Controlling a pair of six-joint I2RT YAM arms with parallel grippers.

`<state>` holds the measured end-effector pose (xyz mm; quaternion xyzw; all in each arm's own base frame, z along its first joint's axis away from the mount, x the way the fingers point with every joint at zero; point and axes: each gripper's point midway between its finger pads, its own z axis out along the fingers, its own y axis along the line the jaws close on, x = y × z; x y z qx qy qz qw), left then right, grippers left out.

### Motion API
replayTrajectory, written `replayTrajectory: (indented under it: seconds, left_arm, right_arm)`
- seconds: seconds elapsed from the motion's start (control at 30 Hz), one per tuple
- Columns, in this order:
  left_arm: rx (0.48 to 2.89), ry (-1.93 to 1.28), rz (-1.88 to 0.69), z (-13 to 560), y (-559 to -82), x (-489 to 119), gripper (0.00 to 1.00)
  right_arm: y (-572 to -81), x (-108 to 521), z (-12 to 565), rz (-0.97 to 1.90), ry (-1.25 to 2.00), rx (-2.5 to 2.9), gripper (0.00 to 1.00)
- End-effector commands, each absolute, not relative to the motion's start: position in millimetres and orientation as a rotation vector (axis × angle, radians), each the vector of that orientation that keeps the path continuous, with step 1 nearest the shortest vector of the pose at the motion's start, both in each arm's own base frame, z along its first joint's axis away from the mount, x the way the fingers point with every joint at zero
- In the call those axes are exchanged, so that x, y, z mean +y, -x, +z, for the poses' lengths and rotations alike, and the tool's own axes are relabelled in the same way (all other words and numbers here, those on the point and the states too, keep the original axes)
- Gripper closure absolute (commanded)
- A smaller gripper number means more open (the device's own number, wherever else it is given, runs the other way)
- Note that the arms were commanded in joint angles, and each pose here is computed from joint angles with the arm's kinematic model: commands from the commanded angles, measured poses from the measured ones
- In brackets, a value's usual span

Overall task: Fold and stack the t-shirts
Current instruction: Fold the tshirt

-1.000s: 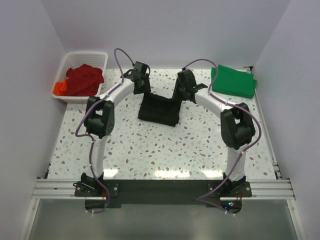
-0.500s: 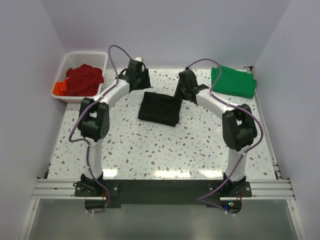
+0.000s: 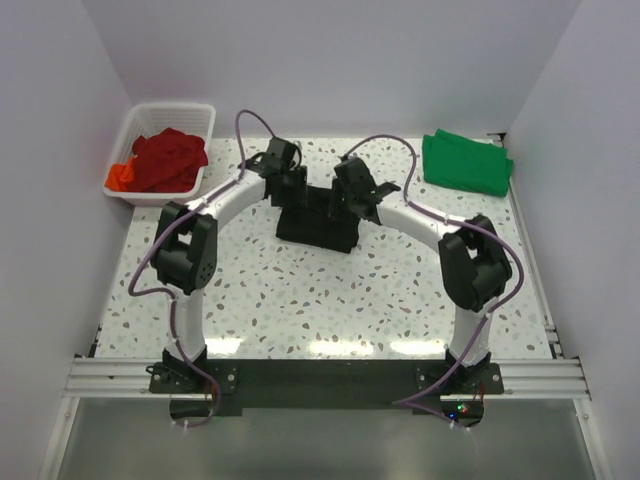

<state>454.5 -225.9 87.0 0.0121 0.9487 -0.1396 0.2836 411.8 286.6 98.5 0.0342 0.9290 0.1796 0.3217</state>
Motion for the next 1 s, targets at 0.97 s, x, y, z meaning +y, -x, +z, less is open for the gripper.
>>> replayTrajectory:
  seconds: [0.97]
  left_arm:
    - [2.666, -0.056, -0.252, 48, -353, -190, 0.52]
  right_arm:
    - [-331, 244, 79, 0.303, -0.016, 2.536, 0.82]
